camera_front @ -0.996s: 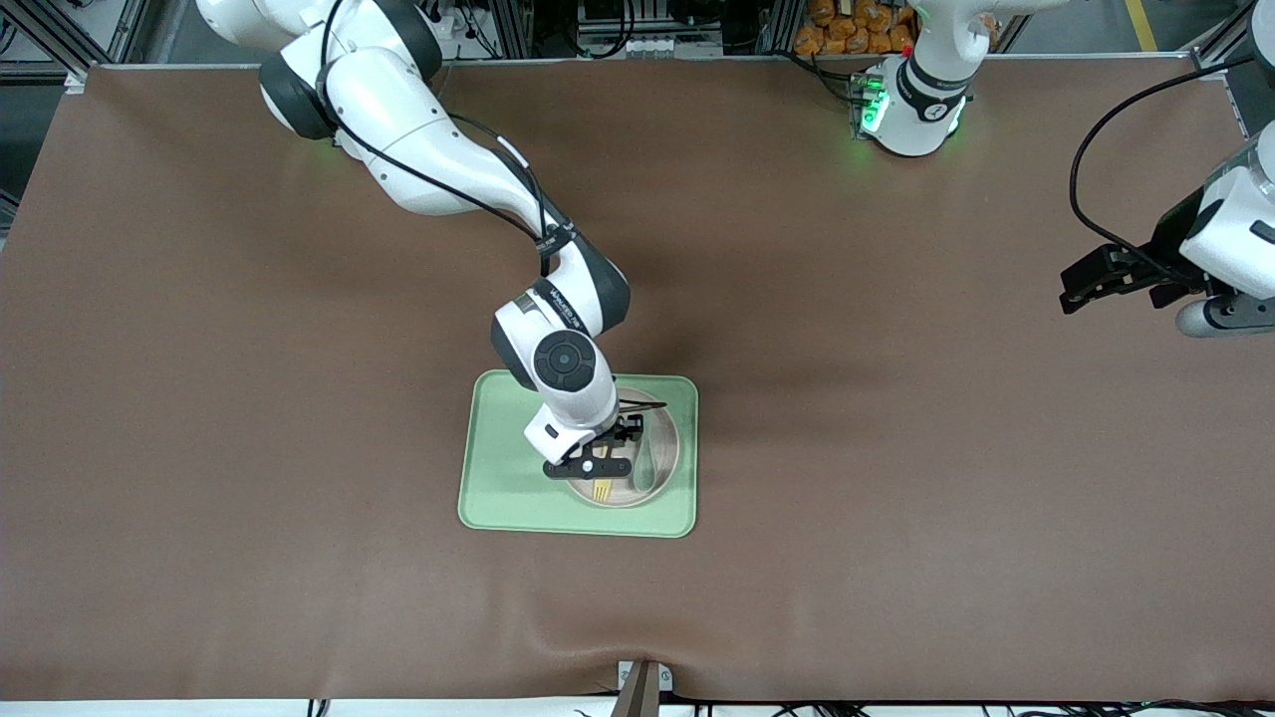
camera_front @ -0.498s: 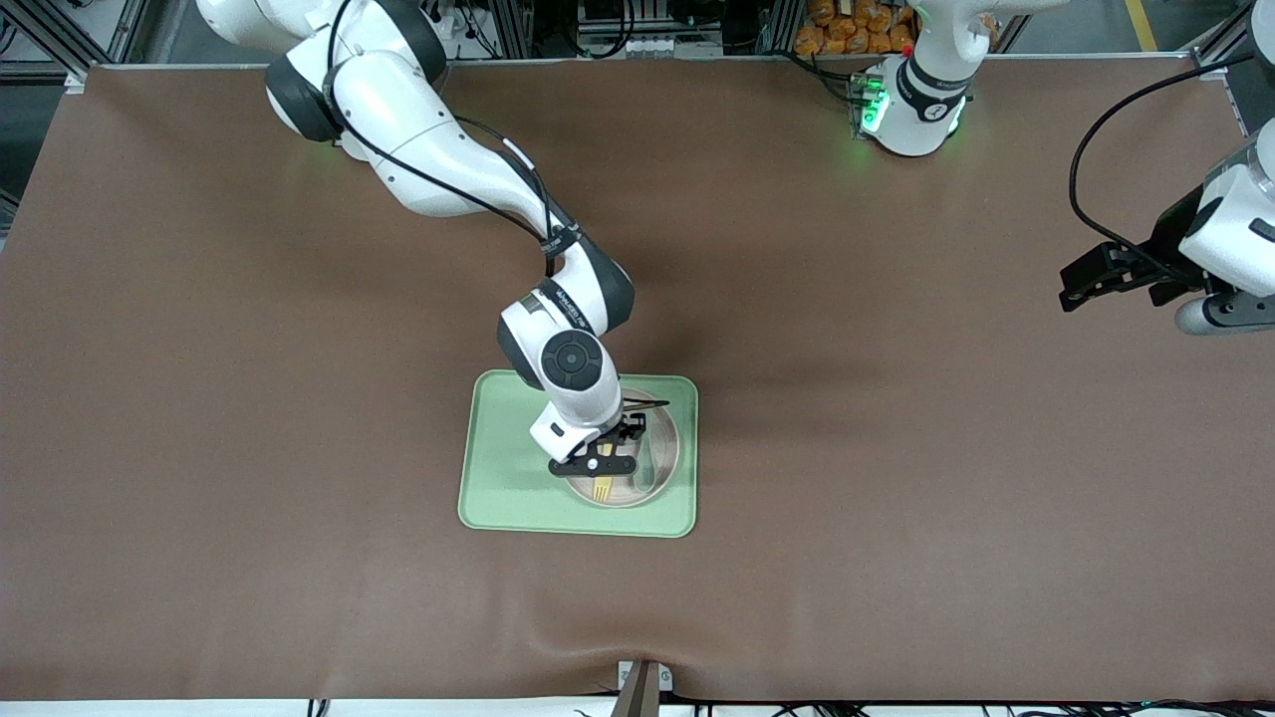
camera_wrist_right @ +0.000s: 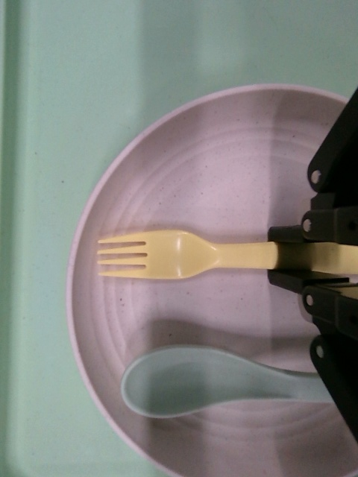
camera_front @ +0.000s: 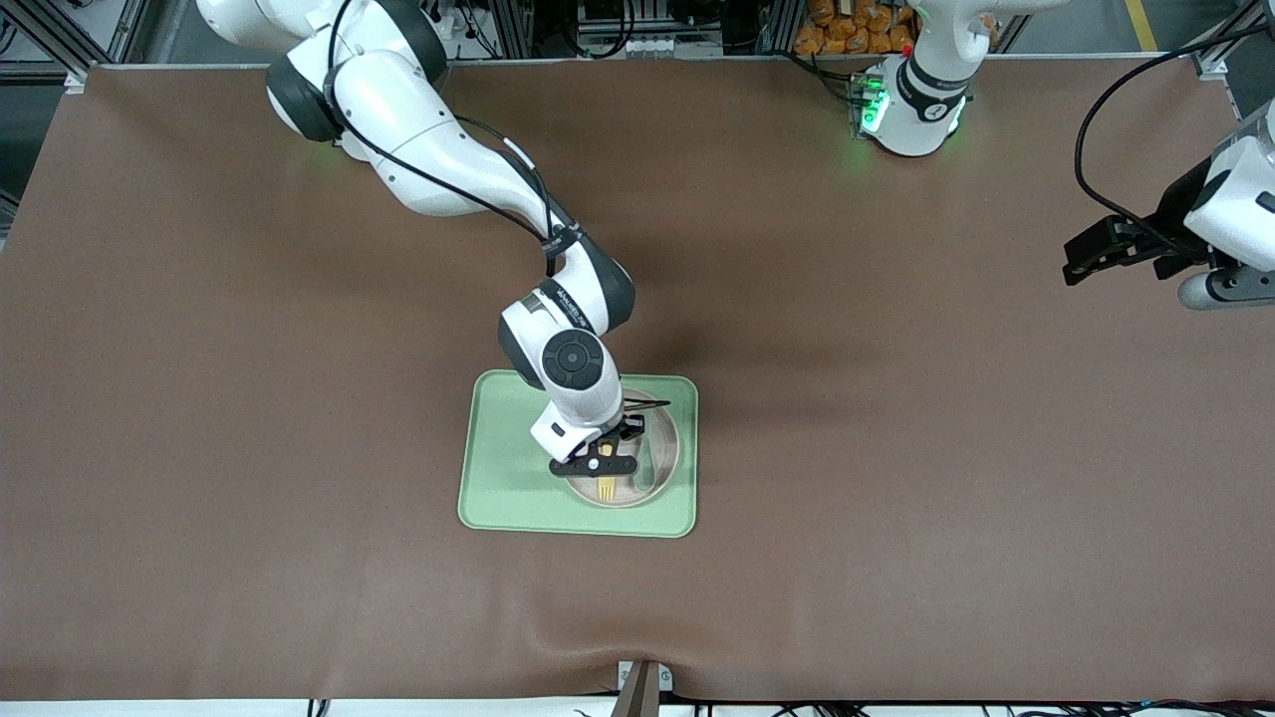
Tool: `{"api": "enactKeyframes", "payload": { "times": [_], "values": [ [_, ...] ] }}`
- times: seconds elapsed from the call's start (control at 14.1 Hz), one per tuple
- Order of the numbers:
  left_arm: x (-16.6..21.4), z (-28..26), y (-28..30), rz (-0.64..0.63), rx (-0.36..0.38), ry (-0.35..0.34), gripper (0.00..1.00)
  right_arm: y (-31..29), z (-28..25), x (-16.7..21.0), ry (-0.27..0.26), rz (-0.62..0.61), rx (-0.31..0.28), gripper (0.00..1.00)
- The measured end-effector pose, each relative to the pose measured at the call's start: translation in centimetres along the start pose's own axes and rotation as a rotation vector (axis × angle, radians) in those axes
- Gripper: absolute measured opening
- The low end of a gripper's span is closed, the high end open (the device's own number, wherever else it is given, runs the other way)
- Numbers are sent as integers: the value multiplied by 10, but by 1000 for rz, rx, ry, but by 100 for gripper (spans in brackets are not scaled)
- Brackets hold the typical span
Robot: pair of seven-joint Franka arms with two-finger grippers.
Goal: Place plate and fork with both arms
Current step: 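Lower the right gripper and grasp the yellow fork's handle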
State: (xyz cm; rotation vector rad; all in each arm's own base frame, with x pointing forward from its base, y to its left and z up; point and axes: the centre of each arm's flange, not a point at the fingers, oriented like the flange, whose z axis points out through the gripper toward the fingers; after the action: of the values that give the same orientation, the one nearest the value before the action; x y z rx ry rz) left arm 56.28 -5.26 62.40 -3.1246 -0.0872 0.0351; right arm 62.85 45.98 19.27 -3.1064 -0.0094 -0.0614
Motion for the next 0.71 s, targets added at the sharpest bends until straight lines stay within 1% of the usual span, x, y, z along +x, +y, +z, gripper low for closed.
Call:
{"api": "enactKeyframes", "payload": {
  "times": [0.21, 0.43, 0.57, 0.71],
  "values": [
    [0, -2, -1, -2, -1, 5, 100, 0, -9, 3, -13, 7, -11, 19],
    [0, -3, 0, 0, -1, 7, 100, 3, -35, 14, -12, 25, -12, 19],
    [0, -5, -1, -1, -2, 12, 100, 14, -49, 26, 1, 45, -6, 19],
    [0, -10, -3, -5, -3, 22, 100, 39, -66, 46, 20, 65, 1, 19]
  ]
}}
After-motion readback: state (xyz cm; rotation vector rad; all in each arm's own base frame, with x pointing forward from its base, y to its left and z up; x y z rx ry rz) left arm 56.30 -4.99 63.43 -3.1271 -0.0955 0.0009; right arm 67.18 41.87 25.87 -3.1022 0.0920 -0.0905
